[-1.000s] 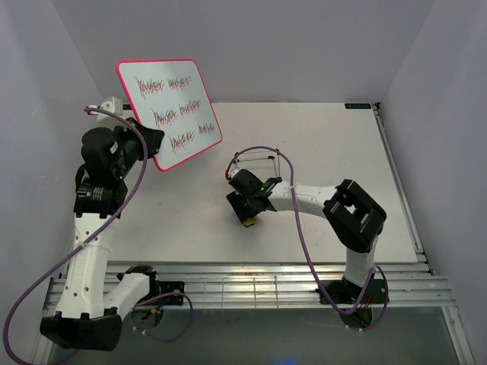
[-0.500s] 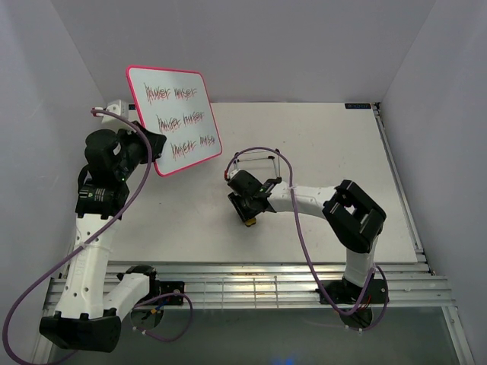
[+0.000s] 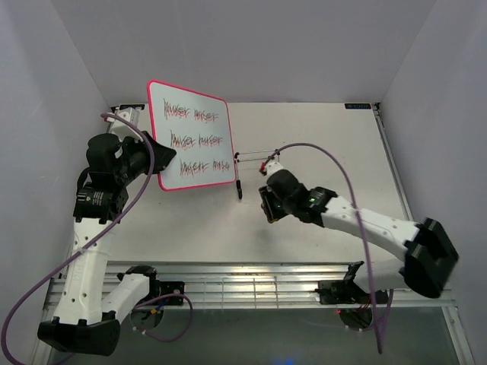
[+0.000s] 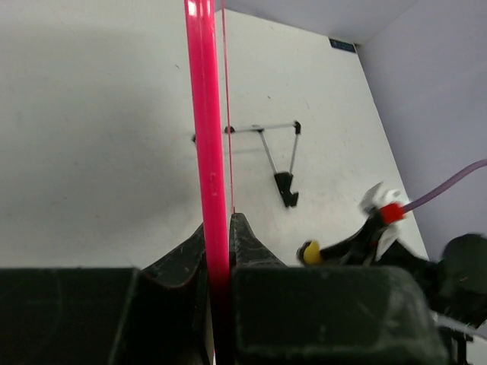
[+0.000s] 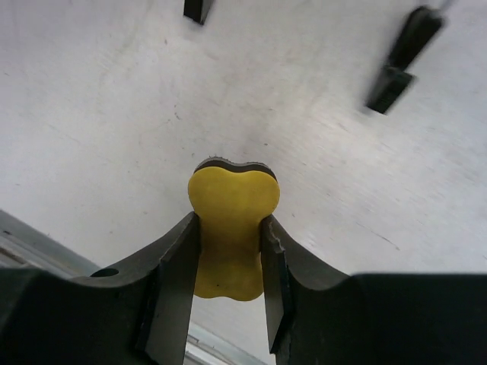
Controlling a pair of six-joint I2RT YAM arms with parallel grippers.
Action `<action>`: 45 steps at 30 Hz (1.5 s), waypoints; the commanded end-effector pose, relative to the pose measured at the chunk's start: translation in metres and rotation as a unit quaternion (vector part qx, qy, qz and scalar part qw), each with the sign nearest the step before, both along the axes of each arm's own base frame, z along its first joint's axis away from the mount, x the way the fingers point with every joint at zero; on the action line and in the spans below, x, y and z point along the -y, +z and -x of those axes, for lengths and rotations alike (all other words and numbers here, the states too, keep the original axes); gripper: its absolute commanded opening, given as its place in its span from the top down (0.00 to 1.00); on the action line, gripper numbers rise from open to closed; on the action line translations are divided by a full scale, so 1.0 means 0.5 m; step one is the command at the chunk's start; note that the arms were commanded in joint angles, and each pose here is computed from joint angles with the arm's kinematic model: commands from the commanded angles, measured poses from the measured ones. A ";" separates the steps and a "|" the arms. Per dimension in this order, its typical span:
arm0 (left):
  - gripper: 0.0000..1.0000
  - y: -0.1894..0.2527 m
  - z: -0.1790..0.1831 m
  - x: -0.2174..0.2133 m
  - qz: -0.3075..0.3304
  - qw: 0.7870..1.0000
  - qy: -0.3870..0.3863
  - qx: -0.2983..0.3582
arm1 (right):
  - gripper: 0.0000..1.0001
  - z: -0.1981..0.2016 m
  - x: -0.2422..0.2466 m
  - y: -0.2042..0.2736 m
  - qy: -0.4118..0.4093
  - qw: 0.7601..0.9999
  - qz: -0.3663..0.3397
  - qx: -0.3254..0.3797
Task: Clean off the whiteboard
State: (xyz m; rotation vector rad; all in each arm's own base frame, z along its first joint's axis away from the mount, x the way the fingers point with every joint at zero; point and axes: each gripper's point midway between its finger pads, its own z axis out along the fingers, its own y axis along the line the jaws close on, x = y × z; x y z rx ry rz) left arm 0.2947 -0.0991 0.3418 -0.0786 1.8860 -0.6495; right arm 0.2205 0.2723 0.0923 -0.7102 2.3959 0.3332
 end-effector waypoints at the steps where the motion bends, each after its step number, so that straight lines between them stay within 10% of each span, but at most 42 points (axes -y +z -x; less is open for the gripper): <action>1: 1.00 0.142 0.085 0.061 0.043 0.989 -0.099 0.102 | 0.70 0.000 0.086 0.109 -0.059 0.995 -0.058 0.054; 10: 1.00 0.038 0.199 0.148 0.154 0.955 -0.252 -0.023 | 0.70 0.012 0.142 0.274 -0.039 0.986 -0.120 0.108; 20: 1.00 -0.208 0.244 0.165 0.230 0.918 -0.253 -0.202 | 0.74 0.043 0.017 0.312 0.102 0.969 -0.212 0.075; 45: 1.00 -0.386 0.264 0.125 0.194 0.935 -0.151 -0.255 | 0.75 0.032 -0.281 0.233 0.193 0.949 -0.247 0.037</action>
